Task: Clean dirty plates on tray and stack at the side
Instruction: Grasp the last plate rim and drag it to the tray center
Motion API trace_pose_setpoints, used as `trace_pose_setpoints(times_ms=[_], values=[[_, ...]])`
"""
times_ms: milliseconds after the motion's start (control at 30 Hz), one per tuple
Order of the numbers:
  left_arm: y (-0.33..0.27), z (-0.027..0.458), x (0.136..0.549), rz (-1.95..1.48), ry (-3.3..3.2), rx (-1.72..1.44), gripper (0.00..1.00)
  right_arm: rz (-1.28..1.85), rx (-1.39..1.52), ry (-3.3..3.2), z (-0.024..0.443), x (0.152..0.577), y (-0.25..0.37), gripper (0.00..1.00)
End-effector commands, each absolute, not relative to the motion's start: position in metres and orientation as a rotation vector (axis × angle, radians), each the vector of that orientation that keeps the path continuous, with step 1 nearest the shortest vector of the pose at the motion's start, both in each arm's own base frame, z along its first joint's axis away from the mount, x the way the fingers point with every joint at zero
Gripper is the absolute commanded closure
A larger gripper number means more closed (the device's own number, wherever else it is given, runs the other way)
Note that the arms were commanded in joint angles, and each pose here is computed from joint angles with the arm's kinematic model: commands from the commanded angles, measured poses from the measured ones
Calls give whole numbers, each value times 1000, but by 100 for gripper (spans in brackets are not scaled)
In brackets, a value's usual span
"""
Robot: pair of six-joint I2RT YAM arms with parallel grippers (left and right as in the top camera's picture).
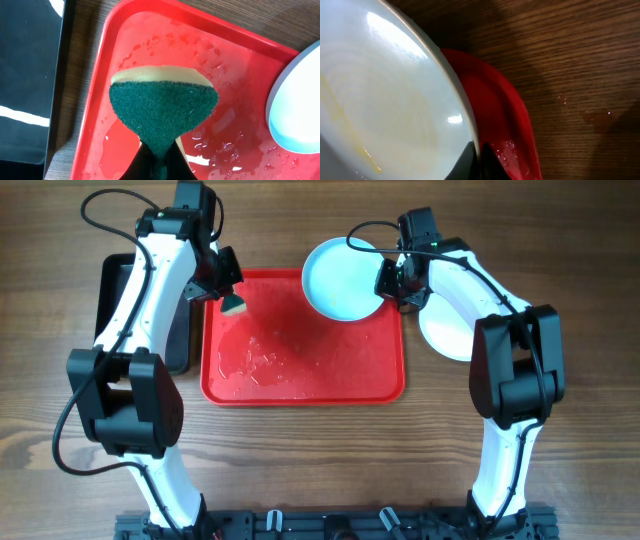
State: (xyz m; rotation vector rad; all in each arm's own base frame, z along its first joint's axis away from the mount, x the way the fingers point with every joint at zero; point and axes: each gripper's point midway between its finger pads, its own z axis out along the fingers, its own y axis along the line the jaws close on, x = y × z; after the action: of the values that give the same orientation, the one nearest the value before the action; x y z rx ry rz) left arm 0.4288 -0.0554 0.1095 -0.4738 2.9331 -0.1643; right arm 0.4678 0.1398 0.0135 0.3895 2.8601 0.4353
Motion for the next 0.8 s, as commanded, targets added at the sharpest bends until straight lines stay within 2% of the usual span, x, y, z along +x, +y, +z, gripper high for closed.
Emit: trace_pose_setpoints(times_ms=[0,367,667,700,767], values=[[-58,115,427,-193,2922,-487,96,467,380,2874,11,467,146,96],[-58,115,427,-192,2922,-486,96,458,309,3108,5,405,179,96],[-58,115,427,-193,2922,-487,96,453,110,3196,5,360,238,96],[-58,115,427,-193,2922,-487,96,457,90,3197,5,358,243,92],[-58,115,427,-193,2922,-487,96,461,33,3190,5,356,248,74]])
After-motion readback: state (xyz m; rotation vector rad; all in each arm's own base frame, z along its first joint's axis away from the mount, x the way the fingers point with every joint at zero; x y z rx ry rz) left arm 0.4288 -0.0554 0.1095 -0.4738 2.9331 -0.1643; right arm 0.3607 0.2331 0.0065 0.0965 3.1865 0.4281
